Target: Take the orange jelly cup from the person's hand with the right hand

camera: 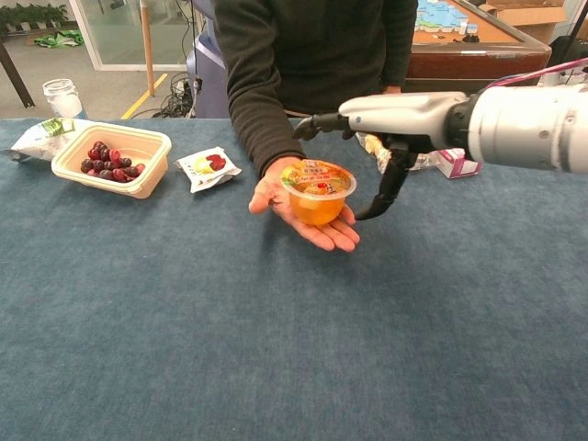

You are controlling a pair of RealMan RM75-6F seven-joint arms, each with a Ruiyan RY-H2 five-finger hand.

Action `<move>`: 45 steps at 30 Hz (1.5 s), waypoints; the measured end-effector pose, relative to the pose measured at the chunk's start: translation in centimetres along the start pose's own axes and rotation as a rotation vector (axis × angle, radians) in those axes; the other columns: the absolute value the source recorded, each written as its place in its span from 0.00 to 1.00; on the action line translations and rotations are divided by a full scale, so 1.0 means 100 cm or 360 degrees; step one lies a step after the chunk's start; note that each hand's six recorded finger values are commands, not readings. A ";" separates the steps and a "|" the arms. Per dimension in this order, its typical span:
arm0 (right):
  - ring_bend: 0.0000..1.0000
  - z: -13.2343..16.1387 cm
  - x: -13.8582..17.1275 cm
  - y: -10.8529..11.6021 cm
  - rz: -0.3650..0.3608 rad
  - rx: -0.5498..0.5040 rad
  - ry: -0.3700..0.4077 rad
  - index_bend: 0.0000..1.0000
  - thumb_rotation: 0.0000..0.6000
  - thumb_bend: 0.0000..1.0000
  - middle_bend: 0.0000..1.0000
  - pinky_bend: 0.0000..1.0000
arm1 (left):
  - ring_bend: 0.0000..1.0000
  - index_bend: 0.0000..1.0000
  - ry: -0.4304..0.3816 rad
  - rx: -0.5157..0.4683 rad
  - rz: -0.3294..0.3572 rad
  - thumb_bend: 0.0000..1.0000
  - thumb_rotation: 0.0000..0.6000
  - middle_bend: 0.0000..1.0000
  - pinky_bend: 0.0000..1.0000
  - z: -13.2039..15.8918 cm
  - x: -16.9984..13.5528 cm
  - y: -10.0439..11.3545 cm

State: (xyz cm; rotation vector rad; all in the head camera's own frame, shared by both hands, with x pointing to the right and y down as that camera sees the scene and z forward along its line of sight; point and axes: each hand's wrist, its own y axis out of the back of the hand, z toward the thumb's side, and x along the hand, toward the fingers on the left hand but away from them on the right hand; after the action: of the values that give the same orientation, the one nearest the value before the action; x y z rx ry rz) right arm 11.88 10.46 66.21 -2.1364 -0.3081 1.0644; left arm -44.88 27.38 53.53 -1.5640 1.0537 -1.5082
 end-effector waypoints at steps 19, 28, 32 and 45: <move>0.10 0.008 -0.054 -0.015 0.0051 -0.0012 -0.0055 0.33 1.00 0.41 0.28 0.31 | 0.00 0.02 0.0028 0.0003 0.0005 0.30 1.00 0.00 0.00 -0.006 -0.004 0.001; 0.23 0.006 -0.050 -0.004 -0.0052 -0.0038 -0.0055 0.50 1.00 0.52 0.37 0.53 | 0.00 0.02 0.0036 0.0002 0.0005 0.30 1.00 0.00 0.00 -0.008 -0.004 0.001; 0.23 -0.001 -0.038 0.006 -0.0083 -0.0030 -0.0063 0.50 1.00 0.52 0.37 0.53 | 0.00 0.02 0.0028 -0.0001 0.0004 0.30 1.00 0.00 0.00 -0.006 -0.004 0.001; 0.23 -0.081 0.023 0.026 -0.0110 -0.0004 -0.0351 0.50 1.00 0.52 0.37 0.54 | 0.00 0.02 0.0004 -0.0010 -0.0007 0.30 1.00 0.00 0.00 -0.001 -0.003 -0.003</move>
State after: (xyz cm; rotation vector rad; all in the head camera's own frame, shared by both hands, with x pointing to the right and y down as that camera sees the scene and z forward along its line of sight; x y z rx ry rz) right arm 19.29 5.76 66.25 -1.9976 -0.4834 1.2610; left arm -45.00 27.75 53.66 -1.5698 1.0582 -1.5116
